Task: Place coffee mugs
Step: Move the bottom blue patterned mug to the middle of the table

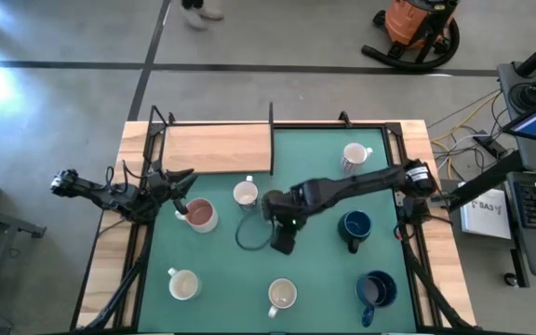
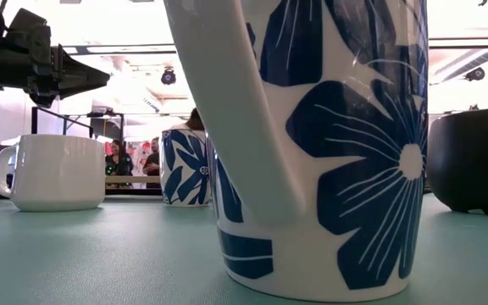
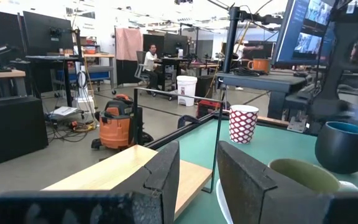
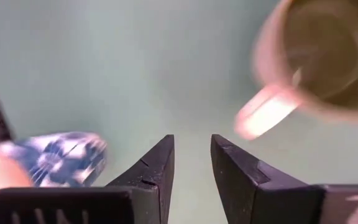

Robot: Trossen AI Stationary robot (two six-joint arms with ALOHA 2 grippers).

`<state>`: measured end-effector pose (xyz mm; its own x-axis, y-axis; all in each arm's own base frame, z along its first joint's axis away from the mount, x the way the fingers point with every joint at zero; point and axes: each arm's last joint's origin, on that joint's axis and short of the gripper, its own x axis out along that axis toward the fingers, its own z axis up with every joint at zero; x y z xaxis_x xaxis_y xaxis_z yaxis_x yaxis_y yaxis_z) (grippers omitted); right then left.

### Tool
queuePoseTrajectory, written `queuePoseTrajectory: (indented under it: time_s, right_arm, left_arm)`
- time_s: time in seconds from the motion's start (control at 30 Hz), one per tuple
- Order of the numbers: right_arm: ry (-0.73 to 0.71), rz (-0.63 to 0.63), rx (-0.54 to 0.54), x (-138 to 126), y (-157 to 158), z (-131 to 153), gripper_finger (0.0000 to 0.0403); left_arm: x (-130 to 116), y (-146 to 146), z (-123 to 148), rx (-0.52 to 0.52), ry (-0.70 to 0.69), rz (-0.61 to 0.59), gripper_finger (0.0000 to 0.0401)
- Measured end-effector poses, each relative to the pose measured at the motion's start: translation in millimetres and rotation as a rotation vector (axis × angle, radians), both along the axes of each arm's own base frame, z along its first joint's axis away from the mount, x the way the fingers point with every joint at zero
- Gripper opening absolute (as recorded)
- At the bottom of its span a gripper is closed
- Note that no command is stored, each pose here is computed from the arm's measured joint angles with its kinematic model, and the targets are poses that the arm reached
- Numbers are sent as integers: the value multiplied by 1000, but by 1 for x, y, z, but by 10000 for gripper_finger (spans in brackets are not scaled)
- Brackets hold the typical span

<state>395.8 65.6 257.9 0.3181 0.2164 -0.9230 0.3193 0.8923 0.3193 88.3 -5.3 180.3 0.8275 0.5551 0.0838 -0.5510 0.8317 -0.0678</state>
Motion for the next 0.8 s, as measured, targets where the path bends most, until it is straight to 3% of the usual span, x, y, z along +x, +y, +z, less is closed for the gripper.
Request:
queuePoseTrajectory:
  time_s: [0.27, 0.5, 0.8]
  right_arm:
    - [22, 39, 32, -14, 62, -2, 100]
    - [-79, 62, 66, -22, 109, -1, 110]
    - [-103, 1, -8, -29, 125, -4, 116]
  left_arm:
    - [0, 0, 0, 0, 0, 0, 91]
    - [0, 0, 0, 0, 0, 0, 91]
    - [0, 0, 0, 0, 0, 0, 91]
